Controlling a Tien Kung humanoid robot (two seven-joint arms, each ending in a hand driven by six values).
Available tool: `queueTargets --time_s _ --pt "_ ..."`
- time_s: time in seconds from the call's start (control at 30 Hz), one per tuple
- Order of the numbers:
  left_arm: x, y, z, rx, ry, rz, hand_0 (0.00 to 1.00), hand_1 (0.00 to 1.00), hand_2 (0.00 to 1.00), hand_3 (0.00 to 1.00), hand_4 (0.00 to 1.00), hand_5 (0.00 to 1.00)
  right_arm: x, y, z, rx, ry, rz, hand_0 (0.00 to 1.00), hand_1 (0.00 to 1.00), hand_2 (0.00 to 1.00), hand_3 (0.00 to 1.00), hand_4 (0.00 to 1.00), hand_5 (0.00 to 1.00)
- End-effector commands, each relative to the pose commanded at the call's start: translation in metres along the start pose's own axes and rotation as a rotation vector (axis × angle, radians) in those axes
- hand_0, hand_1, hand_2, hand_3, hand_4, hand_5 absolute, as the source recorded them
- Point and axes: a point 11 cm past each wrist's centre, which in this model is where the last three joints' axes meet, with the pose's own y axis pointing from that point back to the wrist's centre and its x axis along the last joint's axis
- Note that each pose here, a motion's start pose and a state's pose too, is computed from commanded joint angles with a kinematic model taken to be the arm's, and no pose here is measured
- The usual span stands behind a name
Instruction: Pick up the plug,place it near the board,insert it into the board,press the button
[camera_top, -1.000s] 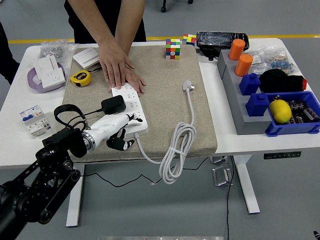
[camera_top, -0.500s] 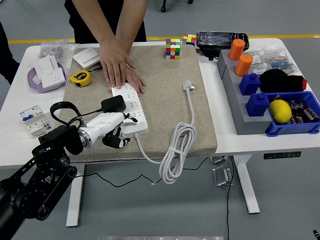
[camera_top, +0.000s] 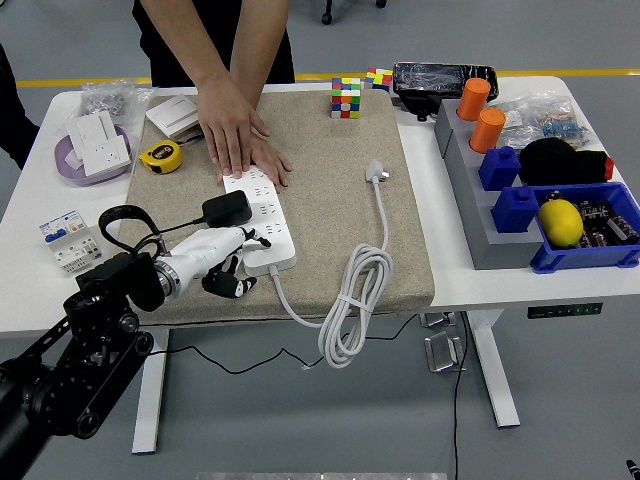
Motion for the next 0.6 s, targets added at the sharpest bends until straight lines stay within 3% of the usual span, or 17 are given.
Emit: queueTargets --time_s 0.6 --pt "-0.012 -0.002 -0.005 0.014 0.003 -0.033 0.174 0.051 0.135 0.798 0.64 0.002 0.001 0.0 0.003 -0.004 0.006 0.002 0.837 0.759 0.747 0.776 0.998 0.998"
